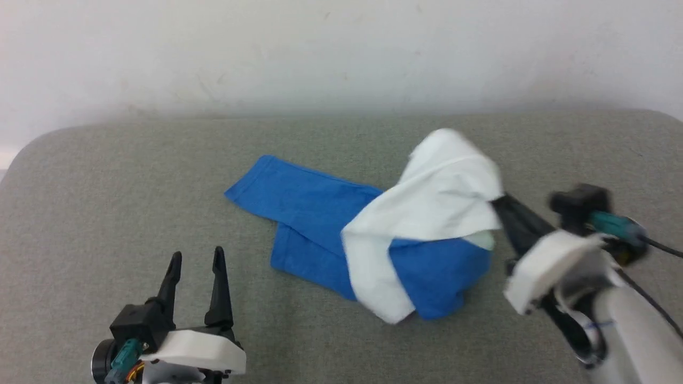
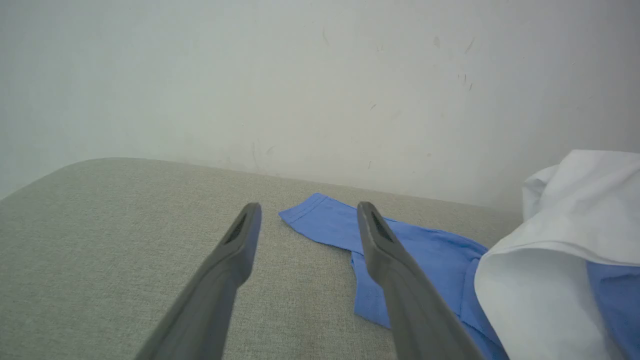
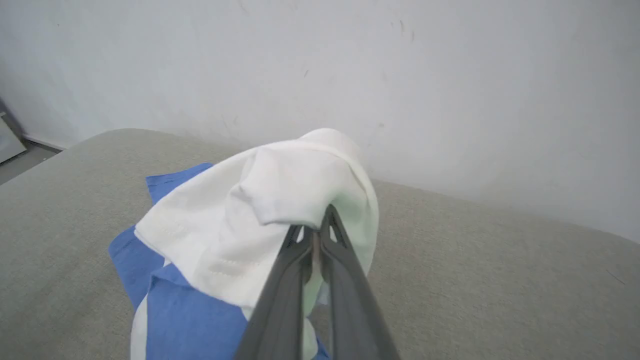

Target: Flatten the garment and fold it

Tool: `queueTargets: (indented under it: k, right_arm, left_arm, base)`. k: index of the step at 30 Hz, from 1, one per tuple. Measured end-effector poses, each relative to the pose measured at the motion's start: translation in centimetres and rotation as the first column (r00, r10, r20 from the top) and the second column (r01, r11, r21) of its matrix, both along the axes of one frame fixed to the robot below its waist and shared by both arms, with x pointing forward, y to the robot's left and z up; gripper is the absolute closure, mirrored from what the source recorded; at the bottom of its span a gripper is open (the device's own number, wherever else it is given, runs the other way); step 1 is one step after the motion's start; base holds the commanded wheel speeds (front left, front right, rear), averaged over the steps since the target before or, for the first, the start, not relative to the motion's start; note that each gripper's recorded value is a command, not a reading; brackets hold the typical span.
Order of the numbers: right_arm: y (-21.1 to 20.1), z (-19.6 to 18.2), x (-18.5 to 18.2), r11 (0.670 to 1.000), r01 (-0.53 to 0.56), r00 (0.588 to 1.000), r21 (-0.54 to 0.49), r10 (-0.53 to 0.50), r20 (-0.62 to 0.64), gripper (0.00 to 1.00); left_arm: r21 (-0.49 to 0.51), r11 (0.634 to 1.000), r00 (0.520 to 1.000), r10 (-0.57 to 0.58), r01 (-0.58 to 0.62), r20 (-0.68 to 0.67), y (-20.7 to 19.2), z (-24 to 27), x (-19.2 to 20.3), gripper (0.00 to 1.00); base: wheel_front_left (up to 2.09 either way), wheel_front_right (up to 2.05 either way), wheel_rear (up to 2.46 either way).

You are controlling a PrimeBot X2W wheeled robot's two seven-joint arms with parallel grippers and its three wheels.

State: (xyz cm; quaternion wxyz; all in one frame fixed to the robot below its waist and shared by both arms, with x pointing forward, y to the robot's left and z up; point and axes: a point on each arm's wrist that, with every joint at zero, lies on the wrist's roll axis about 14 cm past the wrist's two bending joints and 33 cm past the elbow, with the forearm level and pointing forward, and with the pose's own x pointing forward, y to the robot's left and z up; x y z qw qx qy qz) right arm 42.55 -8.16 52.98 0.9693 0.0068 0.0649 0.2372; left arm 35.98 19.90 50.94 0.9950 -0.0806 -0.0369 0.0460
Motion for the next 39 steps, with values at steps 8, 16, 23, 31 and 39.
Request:
queueTargets:
  k: [8, 16, 23, 31, 39]
  right_arm:
    - [-9.1, -6.2, -8.6, 0.954, 0.292, 0.922, -0.065, -0.299, -0.247, 1.00]
    - [-9.9, -12.1, -17.1, 0.935, 0.332, 0.753, -0.126, -0.343, -0.561, 0.00]
    - [-11.9, -4.6, -13.0, 0.903, 0.430, 0.868, 0.018, -0.408, -0.282, 0.00]
    - [-8.9, -1.0, -7.1, 0.969, 0.248, 0.954, -0.009, -0.246, -0.169, 0.00]
    - [-0.1, -4.1, -2.3, 0.990, -0.107, 0.944, -0.092, 0.072, -0.322, 0.00]
  left_arm:
    - [-0.007, 0.999, 0.999, -0.040, 0.040, 0.004, -1.3, 0.1, 0.6, 0.00]
    - [-0.007, 0.997, 0.997, -0.081, 0.081, -0.013, -2.5, -0.5, 1.1, 0.00]
    - [0.000, 0.996, 0.996, -0.086, 0.086, -0.009, -2.5, -0.3, 1.0, 0.00]
    - [-0.007, 0.997, 0.997, -0.079, 0.079, -0.015, -2.3, -0.5, 0.7, 0.00]
    - [-0.024, 0.999, 0.999, -0.043, 0.042, -0.019, -1.6, -0.7, 0.7, 0.00]
  base:
    - [0.00, 0.00, 0.00]
    - [0.00, 0.00, 0.00]
    - [0.00, 0.00, 0.00]
    - [0.00, 0.00, 0.00]
    - [0.00, 0.00, 0.00]
